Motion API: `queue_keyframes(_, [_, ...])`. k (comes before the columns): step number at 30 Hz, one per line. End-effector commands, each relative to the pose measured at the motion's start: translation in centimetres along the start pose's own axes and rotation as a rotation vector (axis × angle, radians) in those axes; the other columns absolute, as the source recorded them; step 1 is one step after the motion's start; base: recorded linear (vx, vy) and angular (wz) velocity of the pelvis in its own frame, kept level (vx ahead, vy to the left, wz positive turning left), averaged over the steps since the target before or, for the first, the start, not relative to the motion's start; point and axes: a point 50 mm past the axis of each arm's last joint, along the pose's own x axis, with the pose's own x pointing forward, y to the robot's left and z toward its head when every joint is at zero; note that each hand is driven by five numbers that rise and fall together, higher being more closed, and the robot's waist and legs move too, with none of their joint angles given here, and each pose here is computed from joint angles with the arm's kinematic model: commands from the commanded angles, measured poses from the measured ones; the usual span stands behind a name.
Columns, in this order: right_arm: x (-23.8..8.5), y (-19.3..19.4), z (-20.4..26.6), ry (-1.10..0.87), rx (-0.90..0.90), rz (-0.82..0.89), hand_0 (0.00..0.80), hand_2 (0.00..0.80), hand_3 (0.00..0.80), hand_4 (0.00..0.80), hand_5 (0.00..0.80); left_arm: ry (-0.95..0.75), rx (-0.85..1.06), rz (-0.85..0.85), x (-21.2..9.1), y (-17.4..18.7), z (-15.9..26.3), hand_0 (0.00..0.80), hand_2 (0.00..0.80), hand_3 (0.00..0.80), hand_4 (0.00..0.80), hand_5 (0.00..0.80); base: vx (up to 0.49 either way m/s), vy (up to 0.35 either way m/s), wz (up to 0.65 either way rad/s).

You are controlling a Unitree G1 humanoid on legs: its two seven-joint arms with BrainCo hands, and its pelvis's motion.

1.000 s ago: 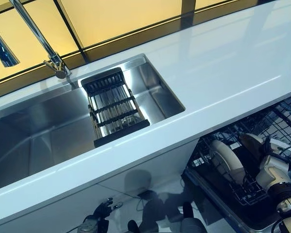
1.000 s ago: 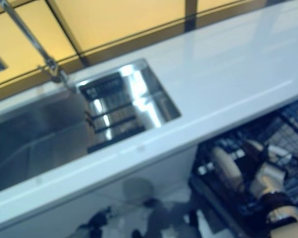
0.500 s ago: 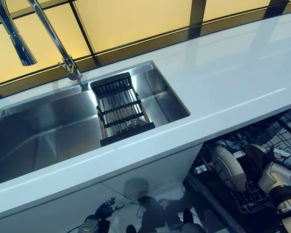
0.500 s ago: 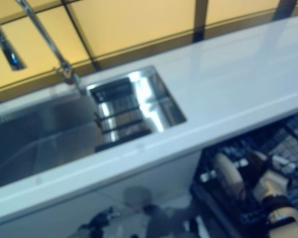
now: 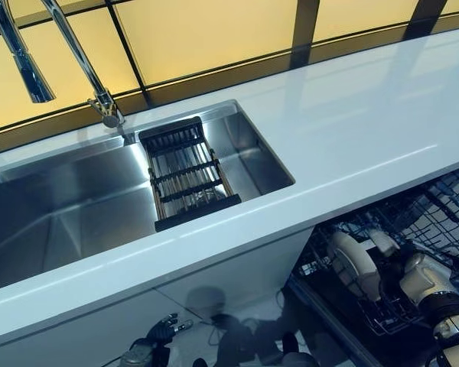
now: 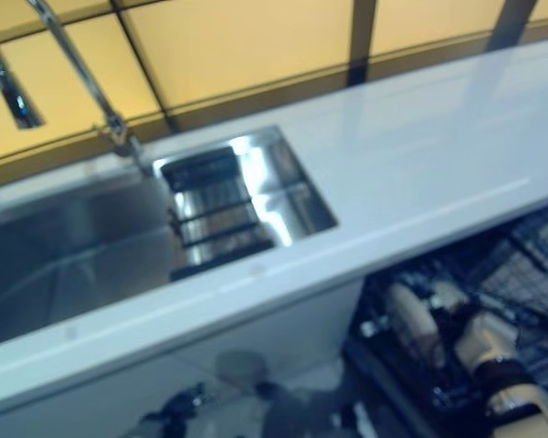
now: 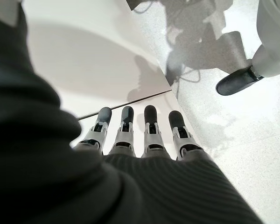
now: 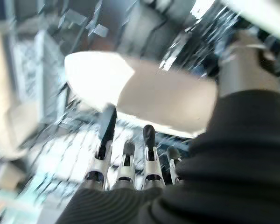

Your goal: Take plates into dishwasher

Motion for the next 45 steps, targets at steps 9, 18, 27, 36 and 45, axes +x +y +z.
queue_keyframes(9, [-2.2,-8.0,-0.2,0.003,0.040,-0.037,0.000,0.000,0.000,0.000,0.000,-0.019,0.064,0.132,-0.2,4.4,1.9,0.000,0.000,0.000,0.000,0.000,0.025,0.009,-0.02])
queue_keyframes(18, [-4.7,-16.9,-3.2,0.068,0.046,-0.138,0.000,0.000,0.000,0.000,0.000,0.003,0.065,0.204,-0.5,6.0,1.8,0.000,0.000,0.000,0.000,0.000,0.027,-0.014,-0.11])
queue_keyframes(27, [-6.2,-21.6,-6.8,0.113,0.195,-0.270,0.000,0.000,0.000,0.000,0.000,0.028,0.038,0.247,-1.0,6.9,0.7,0.000,0.000,0.000,0.000,0.000,0.002,0.009,-0.10])
queue_keyframes(36, [-5.8,-19.6,-11.5,0.126,0.385,-0.282,0.000,0.000,0.000,0.000,0.000,0.029,-0.010,0.288,-1.3,6.8,-0.3,0.000,0.000,0.000,0.000,0.000,-0.032,0.055,-0.03])
queue_keyframes(45, [-3.2,-12.0,-14.2,0.106,0.651,-0.229,0.000,0.000,0.000,0.000,0.000,-0.025,-0.038,0.376,-1.8,8.3,0.6,0.000,0.000,0.000,0.000,0.000,-0.114,0.134,-0.47])
